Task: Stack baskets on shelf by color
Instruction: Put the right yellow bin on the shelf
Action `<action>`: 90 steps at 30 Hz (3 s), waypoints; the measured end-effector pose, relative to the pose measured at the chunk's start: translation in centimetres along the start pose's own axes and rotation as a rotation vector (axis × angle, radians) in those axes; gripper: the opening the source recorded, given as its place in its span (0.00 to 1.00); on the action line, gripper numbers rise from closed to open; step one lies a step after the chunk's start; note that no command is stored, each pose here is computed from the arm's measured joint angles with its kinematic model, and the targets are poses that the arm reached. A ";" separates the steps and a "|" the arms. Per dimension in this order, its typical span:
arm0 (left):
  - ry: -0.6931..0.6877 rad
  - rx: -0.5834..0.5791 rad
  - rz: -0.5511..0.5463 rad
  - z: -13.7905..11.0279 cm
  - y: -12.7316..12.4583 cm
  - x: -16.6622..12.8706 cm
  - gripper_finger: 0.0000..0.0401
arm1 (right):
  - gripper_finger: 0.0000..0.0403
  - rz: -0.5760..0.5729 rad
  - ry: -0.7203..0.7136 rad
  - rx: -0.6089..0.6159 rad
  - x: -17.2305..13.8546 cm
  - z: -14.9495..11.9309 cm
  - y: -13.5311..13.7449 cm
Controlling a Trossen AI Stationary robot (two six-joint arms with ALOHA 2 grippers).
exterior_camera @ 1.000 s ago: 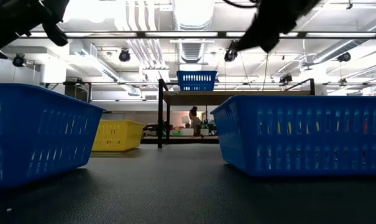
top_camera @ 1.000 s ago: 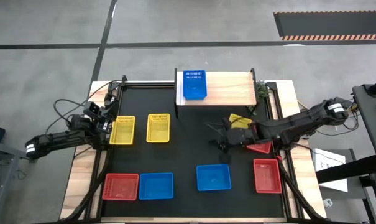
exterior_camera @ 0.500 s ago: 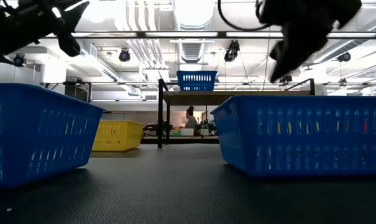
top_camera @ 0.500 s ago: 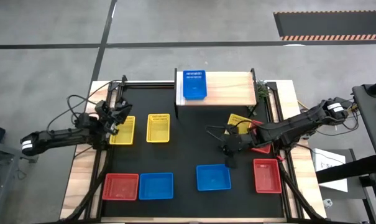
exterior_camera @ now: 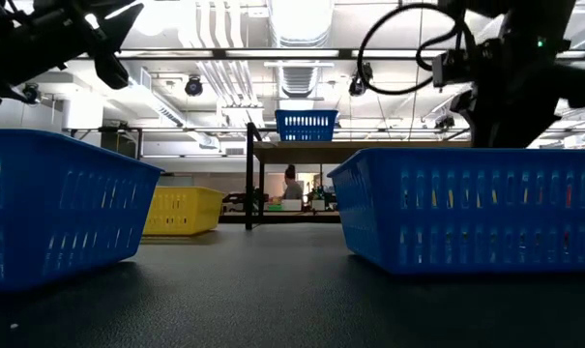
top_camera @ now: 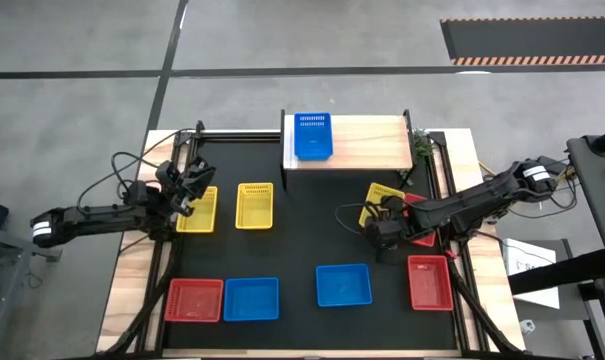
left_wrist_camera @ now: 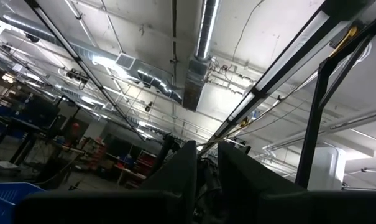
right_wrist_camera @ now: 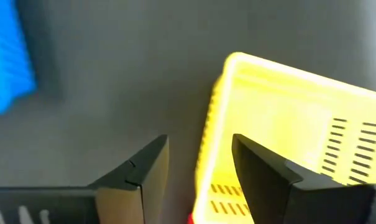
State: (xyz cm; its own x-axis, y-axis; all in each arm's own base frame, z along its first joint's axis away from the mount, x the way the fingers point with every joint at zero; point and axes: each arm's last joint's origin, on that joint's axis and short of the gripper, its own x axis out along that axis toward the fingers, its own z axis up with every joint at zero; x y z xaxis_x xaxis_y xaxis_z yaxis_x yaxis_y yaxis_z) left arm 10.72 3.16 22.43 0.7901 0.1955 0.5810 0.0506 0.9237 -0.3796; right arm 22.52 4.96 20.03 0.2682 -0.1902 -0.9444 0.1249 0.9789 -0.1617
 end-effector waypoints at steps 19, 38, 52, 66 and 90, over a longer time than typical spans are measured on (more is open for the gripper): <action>-0.003 0.001 -0.001 0.0 0.0 0.0 0.12 | 0.14 -0.015 -0.091 0.068 3.0 -1.1 -0.2; 0.002 0.000 0.002 -0.1 0.0 0.0 0.12 | 0.03 0.025 -0.184 -0.028 -0.2 1.5 0.9; 0.002 0.001 0.002 -0.1 0.0 0.0 0.12 | 0.03 0.046 -0.338 -0.251 -8.2 4.6 3.5; 0.000 0.011 0.001 0.0 0.0 0.0 0.12 | 0.03 -0.215 -0.421 -0.283 -14.1 5.5 2.6; -0.001 0.034 0.001 0.0 0.0 0.0 0.12 | 0.03 -0.238 -0.281 -0.188 -10.4 8.6 -15.9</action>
State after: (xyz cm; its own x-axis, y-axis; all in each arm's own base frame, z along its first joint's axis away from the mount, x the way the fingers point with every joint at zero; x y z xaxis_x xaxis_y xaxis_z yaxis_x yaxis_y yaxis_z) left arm 10.74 3.17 22.41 0.7896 0.1964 0.5814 0.0292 0.9343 -0.3553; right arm 25.92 -9.30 34.92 0.5065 -0.4002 -0.7637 0.0452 0.8969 -0.4400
